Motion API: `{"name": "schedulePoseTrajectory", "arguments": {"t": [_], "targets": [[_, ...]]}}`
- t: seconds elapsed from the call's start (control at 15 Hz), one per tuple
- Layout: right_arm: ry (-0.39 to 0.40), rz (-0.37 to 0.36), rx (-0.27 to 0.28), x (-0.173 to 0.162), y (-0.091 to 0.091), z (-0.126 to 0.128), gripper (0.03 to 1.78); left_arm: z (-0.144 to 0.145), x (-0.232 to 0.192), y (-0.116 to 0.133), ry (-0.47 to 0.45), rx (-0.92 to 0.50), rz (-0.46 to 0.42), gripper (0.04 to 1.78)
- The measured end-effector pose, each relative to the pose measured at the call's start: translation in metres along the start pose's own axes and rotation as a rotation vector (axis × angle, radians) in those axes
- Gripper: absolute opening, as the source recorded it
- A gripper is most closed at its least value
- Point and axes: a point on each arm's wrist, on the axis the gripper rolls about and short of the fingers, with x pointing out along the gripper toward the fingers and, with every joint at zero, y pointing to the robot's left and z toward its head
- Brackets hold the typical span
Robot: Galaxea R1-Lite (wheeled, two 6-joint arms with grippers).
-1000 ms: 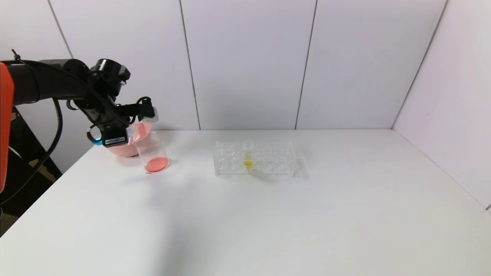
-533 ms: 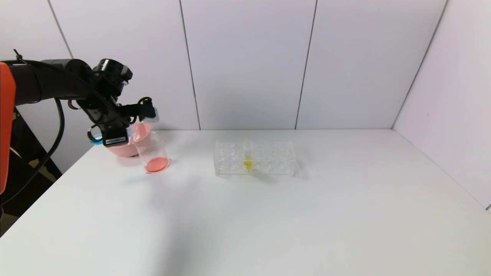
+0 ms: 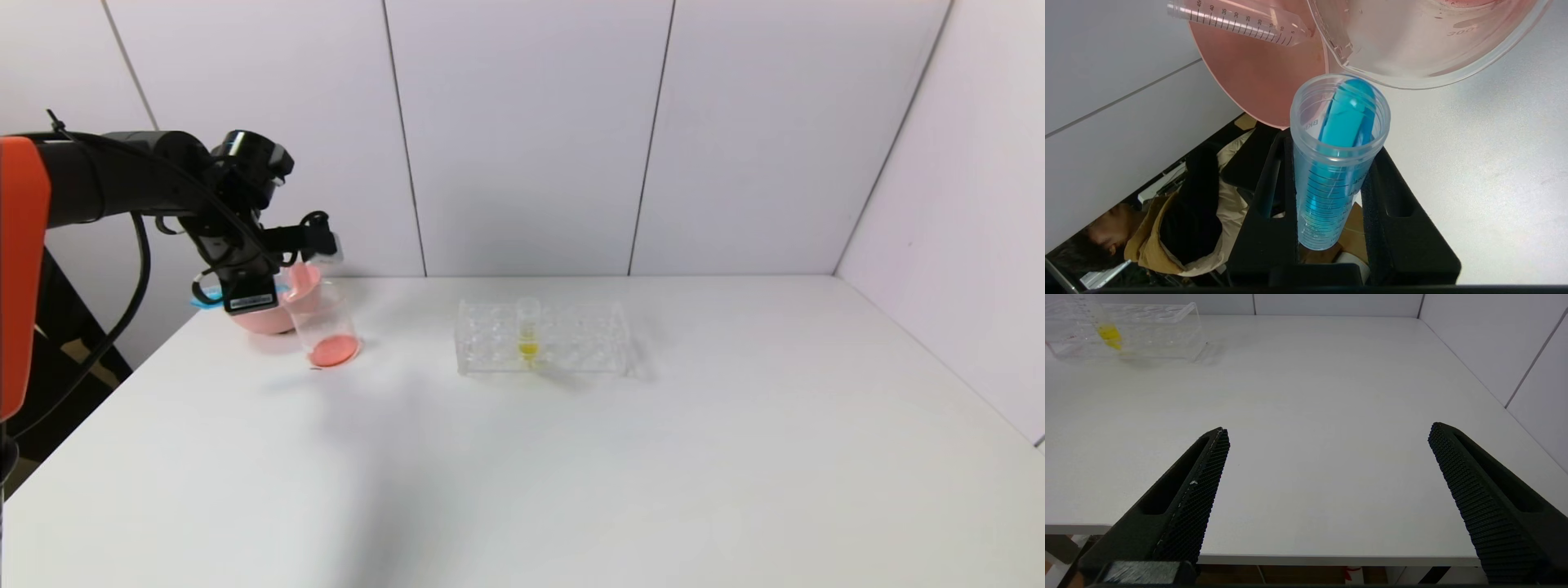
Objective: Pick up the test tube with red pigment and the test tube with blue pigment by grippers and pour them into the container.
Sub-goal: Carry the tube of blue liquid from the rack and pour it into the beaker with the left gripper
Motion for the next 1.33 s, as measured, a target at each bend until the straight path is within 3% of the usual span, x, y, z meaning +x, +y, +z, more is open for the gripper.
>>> {"name": "schedulePoseTrajectory", "arguments": {"t": [1.33], "targets": [[0.0, 0.0, 0.0, 0.0, 0.0, 0.0, 1.77, 0.0105, -0.001, -0.0054, 0.079, 0.015, 0.044, 0.46]]}}
